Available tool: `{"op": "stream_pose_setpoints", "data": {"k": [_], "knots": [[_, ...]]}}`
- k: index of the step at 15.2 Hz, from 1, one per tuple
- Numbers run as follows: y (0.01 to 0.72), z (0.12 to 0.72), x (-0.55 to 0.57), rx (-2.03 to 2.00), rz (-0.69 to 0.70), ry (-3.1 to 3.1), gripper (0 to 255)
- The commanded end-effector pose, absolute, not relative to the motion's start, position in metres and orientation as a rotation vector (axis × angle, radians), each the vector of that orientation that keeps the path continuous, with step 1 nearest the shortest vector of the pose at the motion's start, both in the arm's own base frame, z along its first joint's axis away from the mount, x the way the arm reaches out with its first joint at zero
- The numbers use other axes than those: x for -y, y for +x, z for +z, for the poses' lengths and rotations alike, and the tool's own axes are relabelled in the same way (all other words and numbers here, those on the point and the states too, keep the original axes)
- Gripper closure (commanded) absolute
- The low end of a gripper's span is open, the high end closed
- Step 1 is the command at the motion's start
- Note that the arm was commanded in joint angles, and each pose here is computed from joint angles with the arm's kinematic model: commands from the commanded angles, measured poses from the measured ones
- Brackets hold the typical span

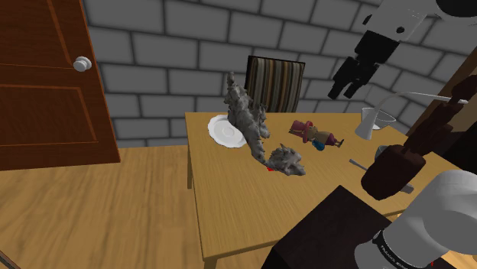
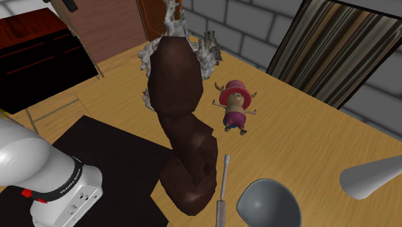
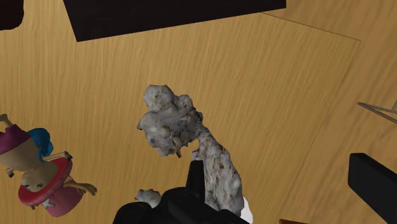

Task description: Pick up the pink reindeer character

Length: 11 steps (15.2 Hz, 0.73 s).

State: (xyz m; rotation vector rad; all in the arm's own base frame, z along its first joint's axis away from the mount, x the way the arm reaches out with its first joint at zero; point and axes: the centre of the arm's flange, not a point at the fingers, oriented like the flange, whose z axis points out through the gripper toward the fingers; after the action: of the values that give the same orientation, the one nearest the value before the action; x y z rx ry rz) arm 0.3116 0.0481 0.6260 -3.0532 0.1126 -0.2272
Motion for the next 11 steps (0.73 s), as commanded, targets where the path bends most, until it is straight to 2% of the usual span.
{"op": "stream_pose_setpoints", "data": {"k": [1,11], "knots": [[0.312,0.626,-0.048,-0.113,-0.227,-3.053,0],[0.346,0.54,0.034,-0.154,-0.166,-3.135,0]]}}
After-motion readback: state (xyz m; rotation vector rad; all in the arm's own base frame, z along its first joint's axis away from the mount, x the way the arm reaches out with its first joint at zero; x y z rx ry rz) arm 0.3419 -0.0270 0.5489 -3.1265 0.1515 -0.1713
